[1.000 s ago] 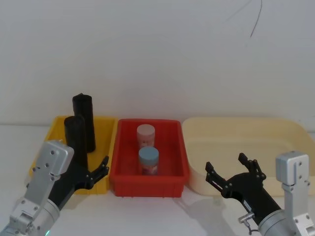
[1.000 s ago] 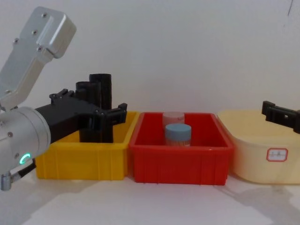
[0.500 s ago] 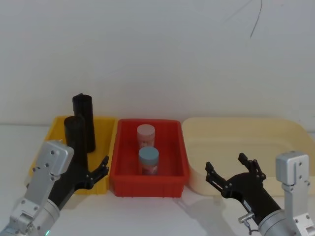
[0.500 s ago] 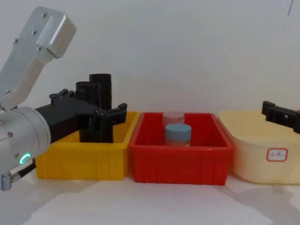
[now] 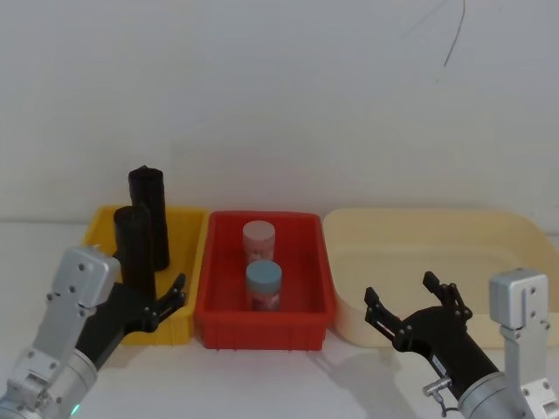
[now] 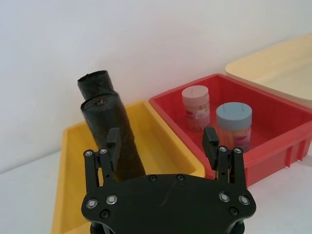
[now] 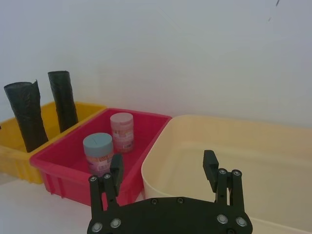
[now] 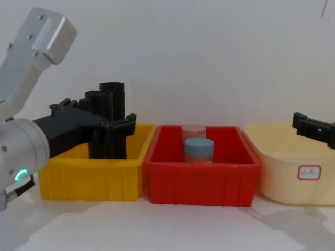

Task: Pick up the garbage bag with the one hand and transfer it to the other hand.

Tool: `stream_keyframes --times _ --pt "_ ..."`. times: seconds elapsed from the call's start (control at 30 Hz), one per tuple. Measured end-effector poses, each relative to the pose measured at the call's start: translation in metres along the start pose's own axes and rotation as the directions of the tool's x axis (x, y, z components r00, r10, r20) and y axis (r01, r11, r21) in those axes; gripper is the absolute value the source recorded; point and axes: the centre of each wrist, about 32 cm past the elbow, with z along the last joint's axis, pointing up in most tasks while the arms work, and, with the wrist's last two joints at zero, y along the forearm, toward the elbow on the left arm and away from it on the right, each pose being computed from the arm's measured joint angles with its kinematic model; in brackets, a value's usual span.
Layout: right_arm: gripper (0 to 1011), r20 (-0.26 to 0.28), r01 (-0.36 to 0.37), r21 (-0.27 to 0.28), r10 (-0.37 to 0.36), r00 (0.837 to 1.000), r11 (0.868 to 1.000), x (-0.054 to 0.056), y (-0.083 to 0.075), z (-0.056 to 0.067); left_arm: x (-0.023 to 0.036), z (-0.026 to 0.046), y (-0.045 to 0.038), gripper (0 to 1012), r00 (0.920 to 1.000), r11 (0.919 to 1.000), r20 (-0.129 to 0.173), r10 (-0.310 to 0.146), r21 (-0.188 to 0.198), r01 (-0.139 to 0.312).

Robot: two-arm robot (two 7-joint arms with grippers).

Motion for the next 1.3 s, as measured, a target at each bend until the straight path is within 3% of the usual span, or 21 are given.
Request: stream_keyframes --times 0.23,0.43,0.7,1.0,1.3 --pt "999 0.000 0.000 0.000 0.000 1.000 1.000 0.000 0.000 0.000 0.0138 -0.0065 -0.0009 1000 0.9989 1.0000 -0.046 0.004 0.009 -0.004" --pt "1000 0.000 0.000 0.000 0.000 1.000 1.000 0.000 0.000 0.000 0.0298 -0.0148 -0.0051 1000 0.9955 0.9996 -0.094 0.013 0.025 -0.011" --pt "1000 0.000 0.000 0.000 0.000 1.000 1.000 0.000 0.000 0.000 0.0426 -0.0214 -0.0129 1000 0.9889 0.9994 -0.148 0.010 0.034 -0.005" --pt "999 0.000 0.000 0.000 0.000 1.000 1.000 0.000 0.000 0.000 0.0496 -0.0257 -0.0259 1000 0.9810 0.9993 -0.193 -0.015 0.032 0.022" --pt "999 0.000 0.000 0.000 0.000 1.000 1.000 0.000 0.000 0.000 0.0512 -0.0263 -0.0401 1000 0.9776 0.9989 -0.206 -0.041 0.014 0.044"
